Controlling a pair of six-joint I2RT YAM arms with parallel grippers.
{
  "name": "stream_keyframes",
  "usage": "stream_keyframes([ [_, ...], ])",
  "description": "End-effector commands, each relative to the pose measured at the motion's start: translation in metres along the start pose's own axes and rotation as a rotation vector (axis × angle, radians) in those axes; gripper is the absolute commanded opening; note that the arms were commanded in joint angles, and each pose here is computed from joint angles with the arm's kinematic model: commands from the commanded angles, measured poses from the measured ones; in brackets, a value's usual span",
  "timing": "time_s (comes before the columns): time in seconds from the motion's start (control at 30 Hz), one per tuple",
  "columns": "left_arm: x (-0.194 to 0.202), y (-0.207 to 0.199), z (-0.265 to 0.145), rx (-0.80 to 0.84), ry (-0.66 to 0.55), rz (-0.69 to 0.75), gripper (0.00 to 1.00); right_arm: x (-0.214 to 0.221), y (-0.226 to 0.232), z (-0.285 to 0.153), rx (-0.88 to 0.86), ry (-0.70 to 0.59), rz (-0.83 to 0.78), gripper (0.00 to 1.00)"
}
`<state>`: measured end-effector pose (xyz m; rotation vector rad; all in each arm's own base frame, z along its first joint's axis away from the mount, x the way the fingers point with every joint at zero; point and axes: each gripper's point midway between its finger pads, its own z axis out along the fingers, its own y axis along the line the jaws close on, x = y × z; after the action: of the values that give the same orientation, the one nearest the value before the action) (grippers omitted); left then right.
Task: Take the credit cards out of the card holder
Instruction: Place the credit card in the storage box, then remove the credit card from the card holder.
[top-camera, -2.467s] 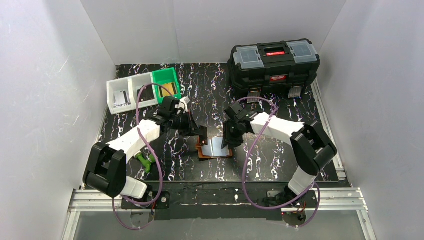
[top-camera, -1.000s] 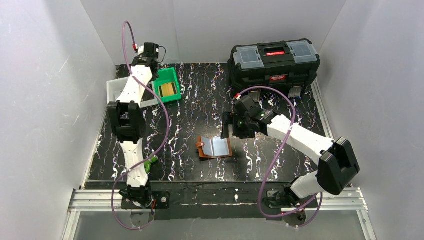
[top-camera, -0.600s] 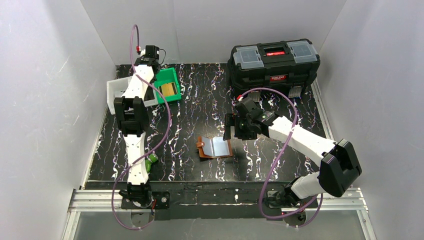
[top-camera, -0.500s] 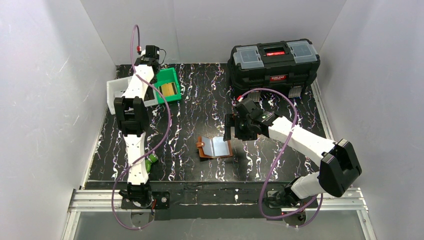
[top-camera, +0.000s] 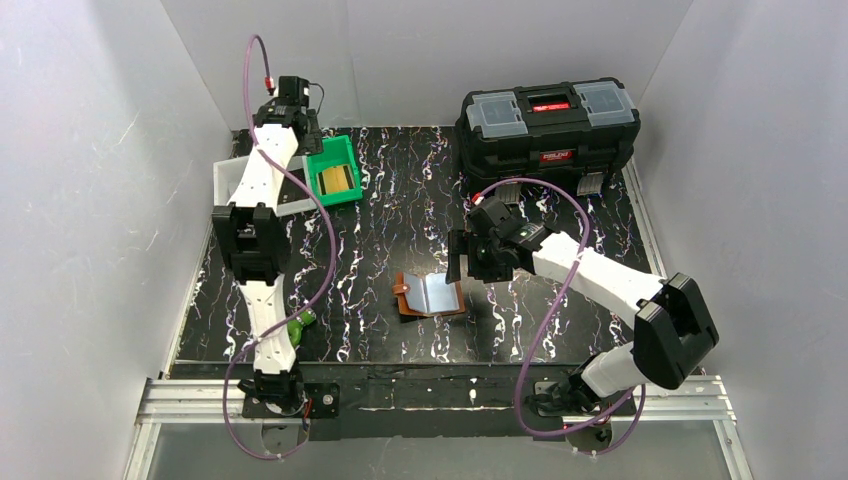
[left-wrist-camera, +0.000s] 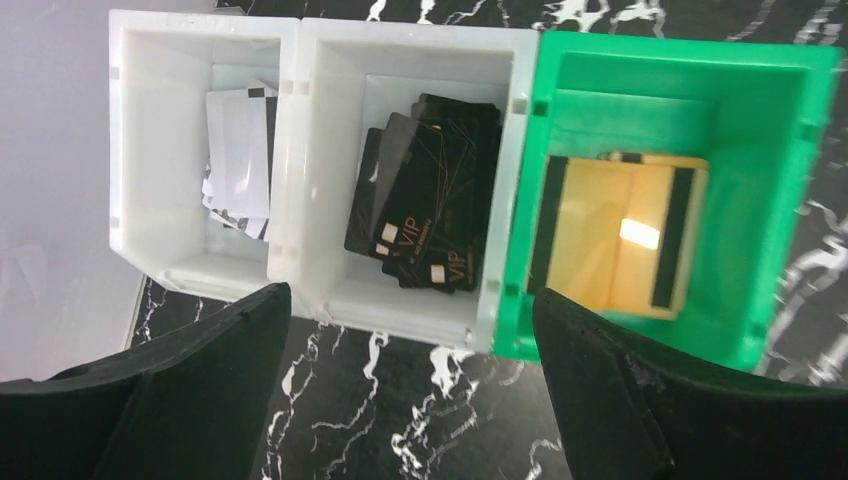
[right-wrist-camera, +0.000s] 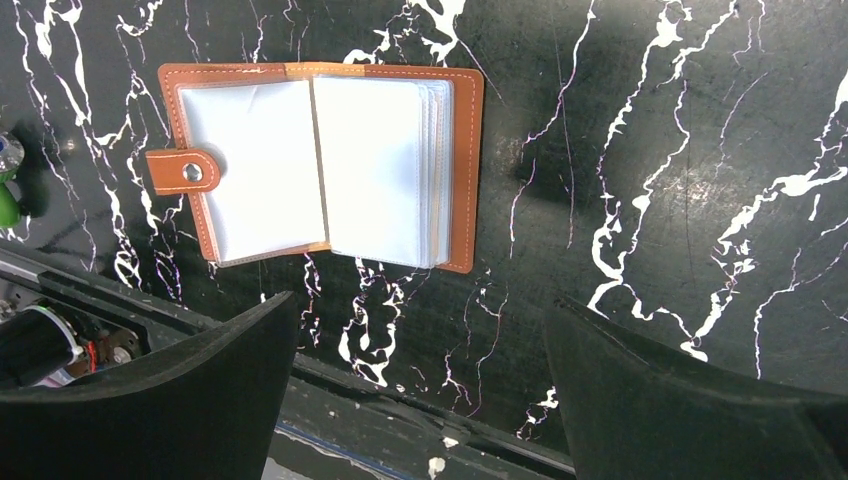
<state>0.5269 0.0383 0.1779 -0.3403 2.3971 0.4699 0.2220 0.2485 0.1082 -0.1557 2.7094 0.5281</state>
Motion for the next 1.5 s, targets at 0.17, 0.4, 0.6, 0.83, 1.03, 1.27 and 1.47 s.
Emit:
stream_keyframes([
  [0.17,0.051,-0.068,-0.121,0.332,0.044,-0.004,0.90,-0.004,-0.001,0.009,-0.003,-0.007,0.013,0.93],
  [0.4,0.140,-0.127,-0.187,0.605,0.185,0.021,0.81,0.002,-0.016,0.012,0.012,-0.007,0.043,0.85],
  [0.6,0.210,-0.156,-0.230,0.788,0.303,0.031,0.73,0.005,-0.021,0.017,0.013,-0.003,0.072,0.84],
  [0.83,0.262,-0.175,-0.249,0.892,0.386,0.042,0.61,0.009,-0.015,0.024,-0.014,0.030,0.083,0.80],
  [1.03,0.288,-0.185,-0.247,0.931,0.429,0.039,0.45,0.011,-0.013,0.032,-0.021,0.055,0.092,0.70],
  [1.27,0.320,-0.173,-0.211,0.809,0.461,0.088,0.13,0.009,-0.005,0.037,-0.040,0.077,0.101,0.59],
  [1.47,0.348,-0.163,-0.181,0.704,0.496,0.141,0.00,0.011,0.008,0.046,-0.065,0.119,0.100,0.48],
])
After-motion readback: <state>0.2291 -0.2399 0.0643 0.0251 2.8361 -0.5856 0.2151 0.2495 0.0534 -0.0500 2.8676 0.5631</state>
